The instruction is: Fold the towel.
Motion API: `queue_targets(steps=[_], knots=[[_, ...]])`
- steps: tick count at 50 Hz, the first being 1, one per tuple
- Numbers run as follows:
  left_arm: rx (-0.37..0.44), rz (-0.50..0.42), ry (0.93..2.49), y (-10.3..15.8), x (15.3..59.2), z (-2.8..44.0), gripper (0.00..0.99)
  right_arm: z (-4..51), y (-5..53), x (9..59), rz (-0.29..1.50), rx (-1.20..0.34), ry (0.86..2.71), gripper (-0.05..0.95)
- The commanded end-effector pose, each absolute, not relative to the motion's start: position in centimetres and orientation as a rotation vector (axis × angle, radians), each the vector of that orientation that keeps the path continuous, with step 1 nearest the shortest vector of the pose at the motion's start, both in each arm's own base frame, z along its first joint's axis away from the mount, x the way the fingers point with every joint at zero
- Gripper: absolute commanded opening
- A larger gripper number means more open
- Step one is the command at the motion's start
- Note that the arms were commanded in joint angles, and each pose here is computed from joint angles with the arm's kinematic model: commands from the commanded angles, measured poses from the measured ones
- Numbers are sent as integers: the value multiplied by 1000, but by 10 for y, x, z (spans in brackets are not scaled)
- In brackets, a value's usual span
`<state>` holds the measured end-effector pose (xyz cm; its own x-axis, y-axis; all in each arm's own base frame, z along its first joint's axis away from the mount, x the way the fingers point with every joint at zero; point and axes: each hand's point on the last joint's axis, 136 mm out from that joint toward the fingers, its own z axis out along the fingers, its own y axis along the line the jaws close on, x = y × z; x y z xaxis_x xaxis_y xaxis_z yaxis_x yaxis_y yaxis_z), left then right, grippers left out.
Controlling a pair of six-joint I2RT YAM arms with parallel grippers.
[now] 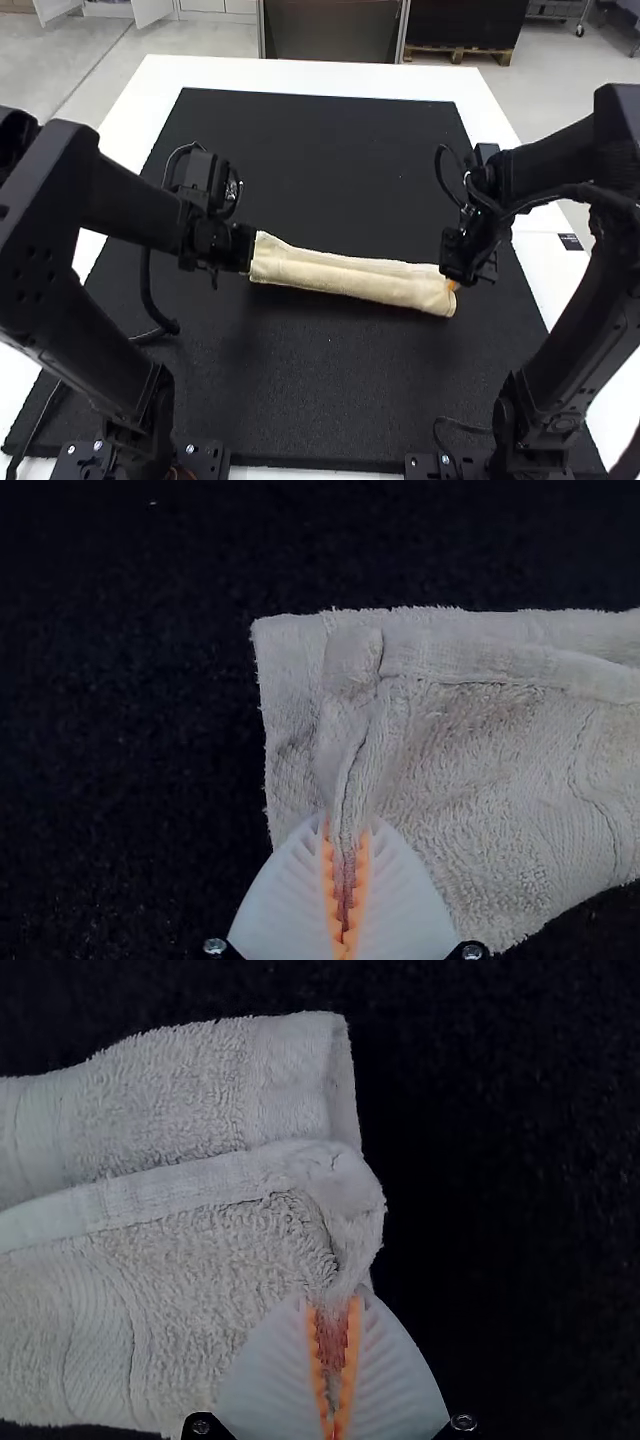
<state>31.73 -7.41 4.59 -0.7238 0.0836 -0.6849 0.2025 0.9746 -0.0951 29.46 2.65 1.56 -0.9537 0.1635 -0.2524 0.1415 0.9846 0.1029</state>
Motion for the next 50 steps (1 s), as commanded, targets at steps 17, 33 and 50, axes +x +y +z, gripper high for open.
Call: queue_targets(steps=[17, 33, 50], knots=[[229, -48, 2298, -65, 332, 65, 972, 31, -12, 321, 20, 357, 2735, 370], [230, -52, 2276, -67, 337, 68, 972, 26, -4, 338, 120, 423, 2765, 908], [251, -50, 2211, -69, 354, 84, 972, 47, 8, 358, 129, 332, 2756, 910]])
